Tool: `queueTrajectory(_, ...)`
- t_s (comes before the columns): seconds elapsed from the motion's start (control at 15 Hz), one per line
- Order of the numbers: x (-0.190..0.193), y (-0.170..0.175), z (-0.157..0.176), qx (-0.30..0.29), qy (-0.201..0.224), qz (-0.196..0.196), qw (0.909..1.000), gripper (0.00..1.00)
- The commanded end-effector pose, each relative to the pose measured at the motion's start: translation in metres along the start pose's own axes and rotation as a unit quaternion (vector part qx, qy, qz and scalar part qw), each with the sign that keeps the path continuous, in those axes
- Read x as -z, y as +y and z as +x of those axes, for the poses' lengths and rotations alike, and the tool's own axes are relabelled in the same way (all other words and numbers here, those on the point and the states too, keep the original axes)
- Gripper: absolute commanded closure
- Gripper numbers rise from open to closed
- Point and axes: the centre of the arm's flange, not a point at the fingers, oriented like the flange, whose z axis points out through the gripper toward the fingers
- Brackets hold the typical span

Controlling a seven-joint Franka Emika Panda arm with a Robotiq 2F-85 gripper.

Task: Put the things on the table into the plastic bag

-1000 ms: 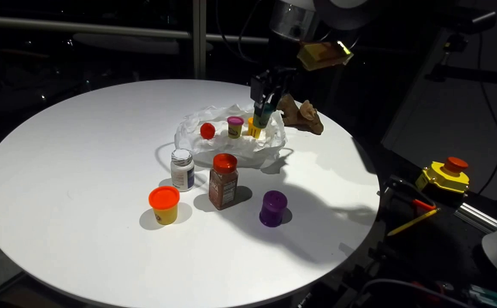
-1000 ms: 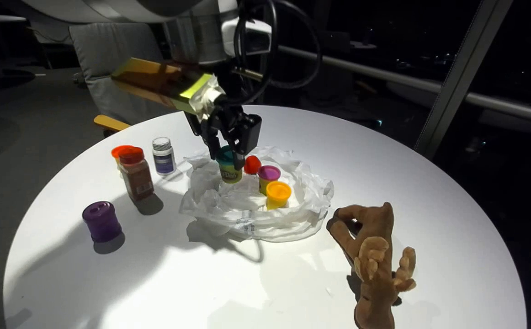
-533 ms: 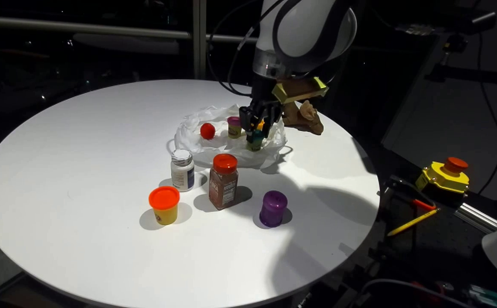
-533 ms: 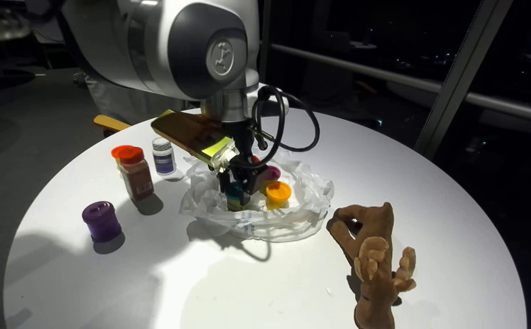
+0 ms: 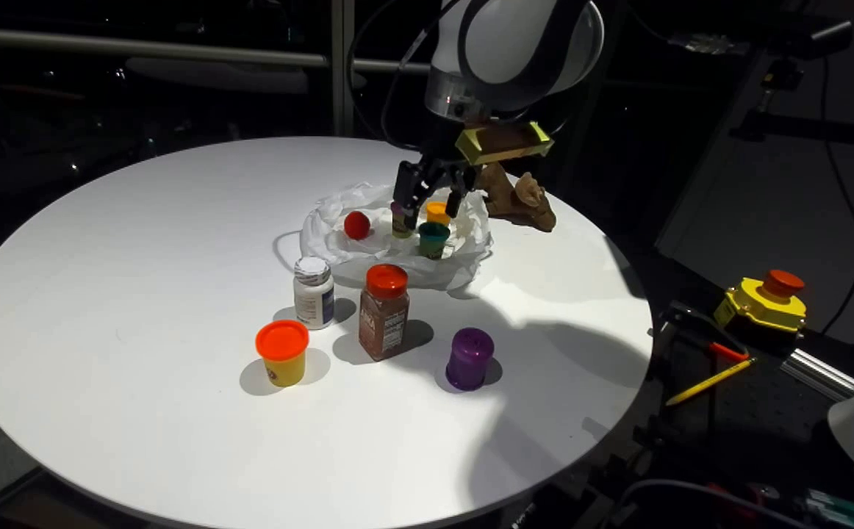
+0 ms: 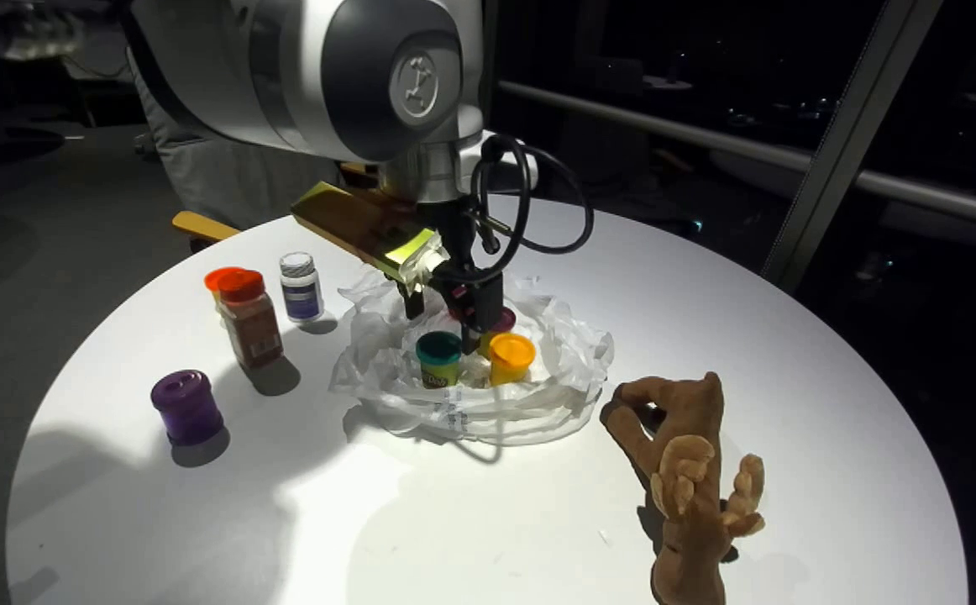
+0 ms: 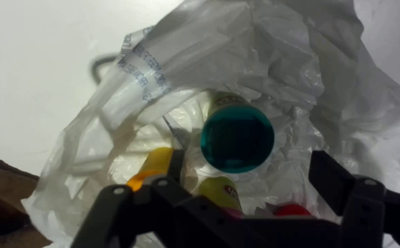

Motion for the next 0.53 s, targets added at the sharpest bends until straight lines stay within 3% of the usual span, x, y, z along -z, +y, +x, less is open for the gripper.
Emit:
queueTrajectory(0.0, 0.058, -0.013, -0.031, 0.02, -0.004, -0.002, 0.9998, 0.0)
queueTrajectory(0.47, 0.09, -0.053, -0.121, 0.122, -0.074, 0.013, 0.9897, 0.0)
